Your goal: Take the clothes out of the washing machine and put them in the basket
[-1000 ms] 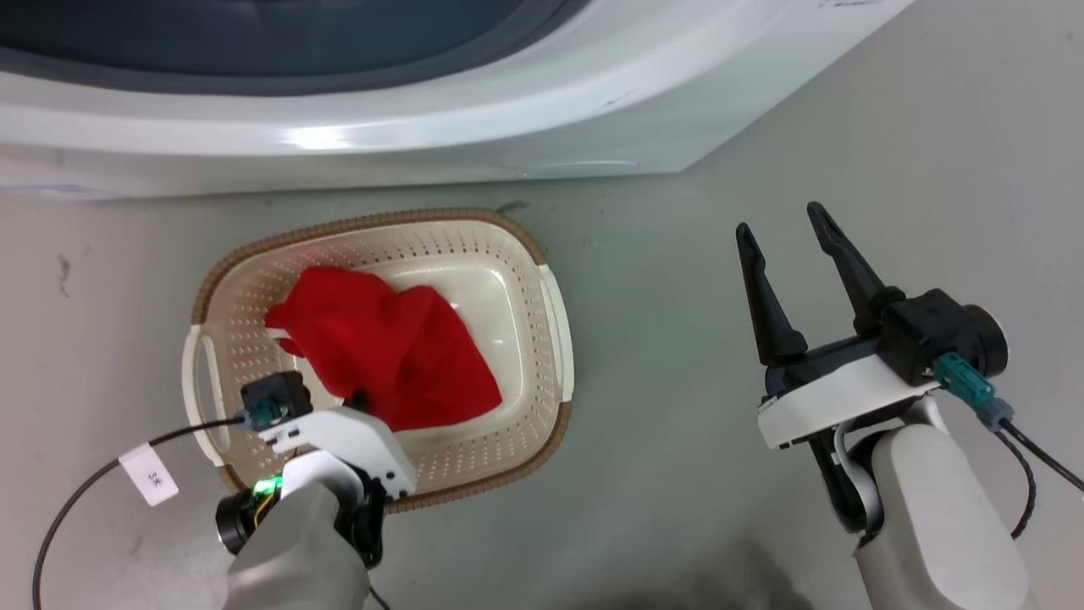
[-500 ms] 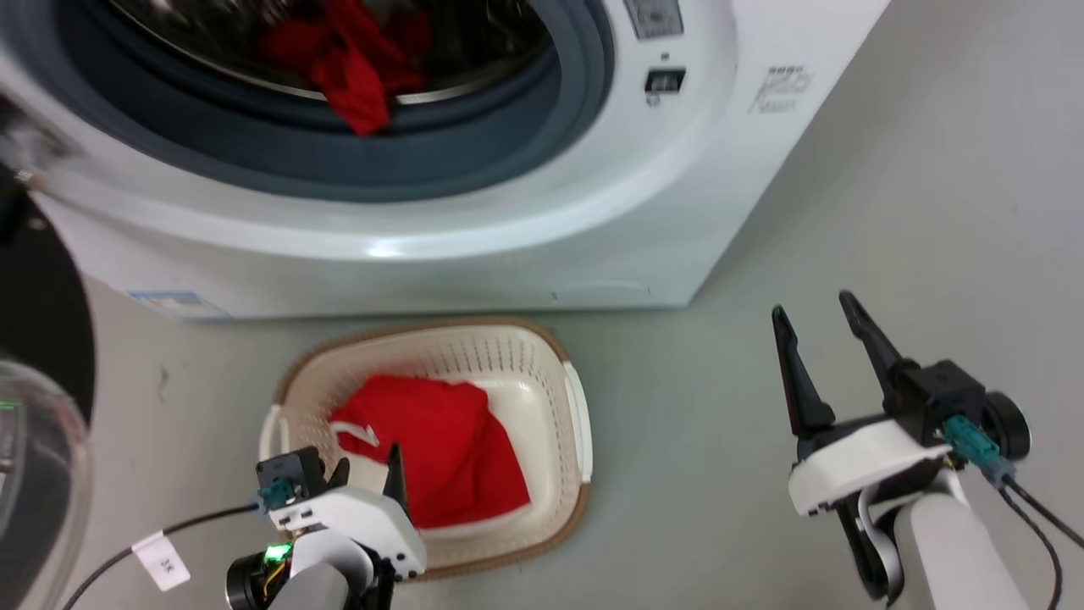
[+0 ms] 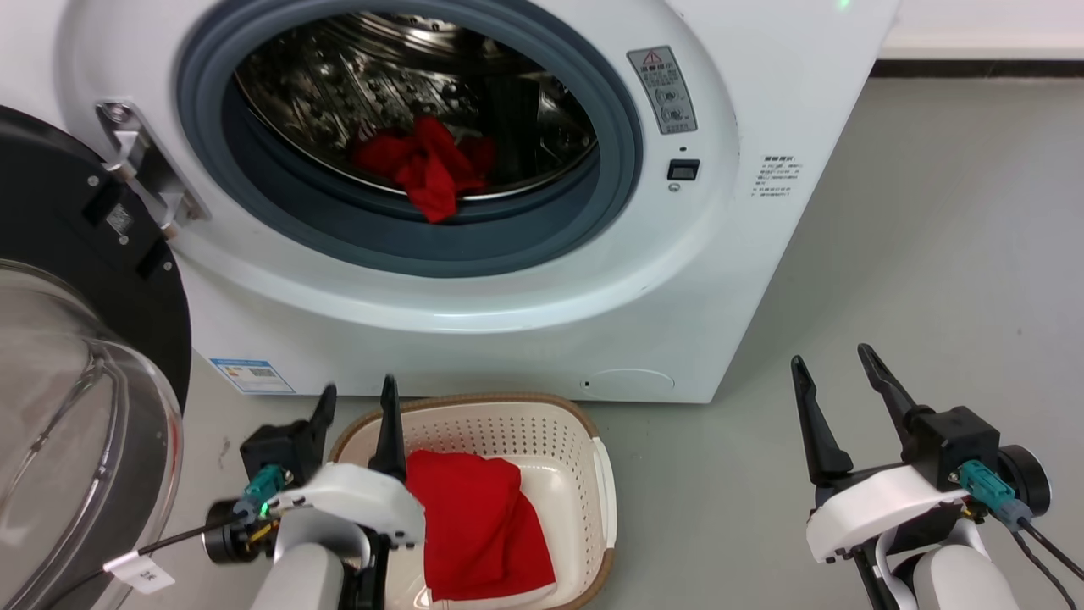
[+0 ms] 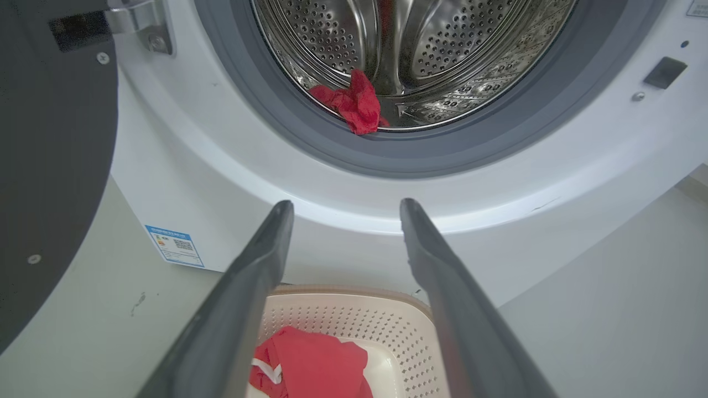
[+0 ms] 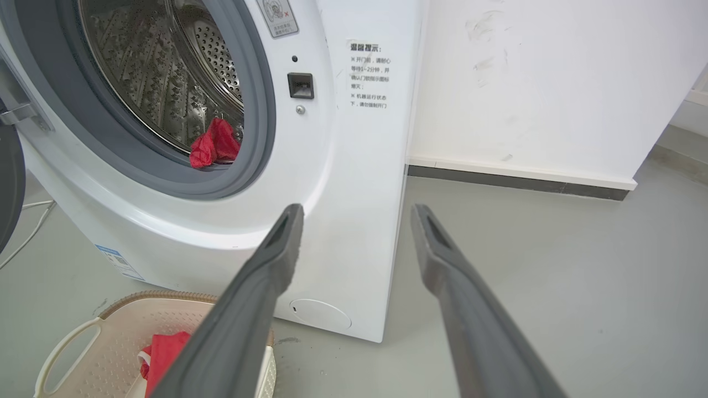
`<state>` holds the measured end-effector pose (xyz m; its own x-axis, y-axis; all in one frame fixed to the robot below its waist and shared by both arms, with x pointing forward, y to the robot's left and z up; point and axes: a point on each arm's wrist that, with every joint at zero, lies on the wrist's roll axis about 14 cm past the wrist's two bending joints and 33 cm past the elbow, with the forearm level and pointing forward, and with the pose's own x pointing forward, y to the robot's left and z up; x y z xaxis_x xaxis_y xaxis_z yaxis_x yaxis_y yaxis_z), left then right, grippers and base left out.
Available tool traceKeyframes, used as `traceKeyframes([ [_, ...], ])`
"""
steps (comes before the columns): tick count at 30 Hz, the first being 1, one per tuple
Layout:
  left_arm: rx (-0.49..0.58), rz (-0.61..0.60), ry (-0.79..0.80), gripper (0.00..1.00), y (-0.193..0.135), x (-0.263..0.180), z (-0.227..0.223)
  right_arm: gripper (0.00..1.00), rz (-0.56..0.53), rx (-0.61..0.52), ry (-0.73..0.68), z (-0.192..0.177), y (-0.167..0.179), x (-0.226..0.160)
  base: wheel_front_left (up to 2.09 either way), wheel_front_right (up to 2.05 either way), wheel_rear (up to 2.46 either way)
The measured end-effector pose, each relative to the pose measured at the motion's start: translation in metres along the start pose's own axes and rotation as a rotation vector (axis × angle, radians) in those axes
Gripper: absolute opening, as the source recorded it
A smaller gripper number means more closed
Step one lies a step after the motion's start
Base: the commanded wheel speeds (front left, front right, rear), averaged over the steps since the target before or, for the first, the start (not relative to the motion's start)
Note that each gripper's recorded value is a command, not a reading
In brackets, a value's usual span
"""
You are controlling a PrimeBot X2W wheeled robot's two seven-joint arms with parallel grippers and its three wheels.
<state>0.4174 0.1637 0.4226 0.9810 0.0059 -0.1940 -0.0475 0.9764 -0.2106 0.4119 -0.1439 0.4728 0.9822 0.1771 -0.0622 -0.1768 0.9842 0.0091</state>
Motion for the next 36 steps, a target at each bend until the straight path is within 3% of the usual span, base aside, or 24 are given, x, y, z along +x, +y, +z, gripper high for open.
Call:
traceKeyframes([
  [8,0.061,-0.058,-0.193,1.0,-0.019,0.01,0.066,1.0,0.013,-0.006,-0.029,0.014,0.005,-0.003,0.0,0.0,0.0],
  [17,0.144,-0.128,-0.243,1.0,-0.041,0.056,0.101,1.0,0.019,0.016,-0.032,0.016,0.007,-0.003,0.0,0.0,0.0],
  [24,0.225,-0.152,-0.181,1.0,-0.046,0.108,0.104,1.0,-0.007,0.038,-0.019,0.008,-0.003,0.002,0.0,0.0,0.0],
  [36,0.373,-0.152,0.057,1.0,-0.044,0.201,0.086,1.0,-0.023,0.061,0.034,-0.024,-0.014,0.023,0.0,0.0,0.0],
])
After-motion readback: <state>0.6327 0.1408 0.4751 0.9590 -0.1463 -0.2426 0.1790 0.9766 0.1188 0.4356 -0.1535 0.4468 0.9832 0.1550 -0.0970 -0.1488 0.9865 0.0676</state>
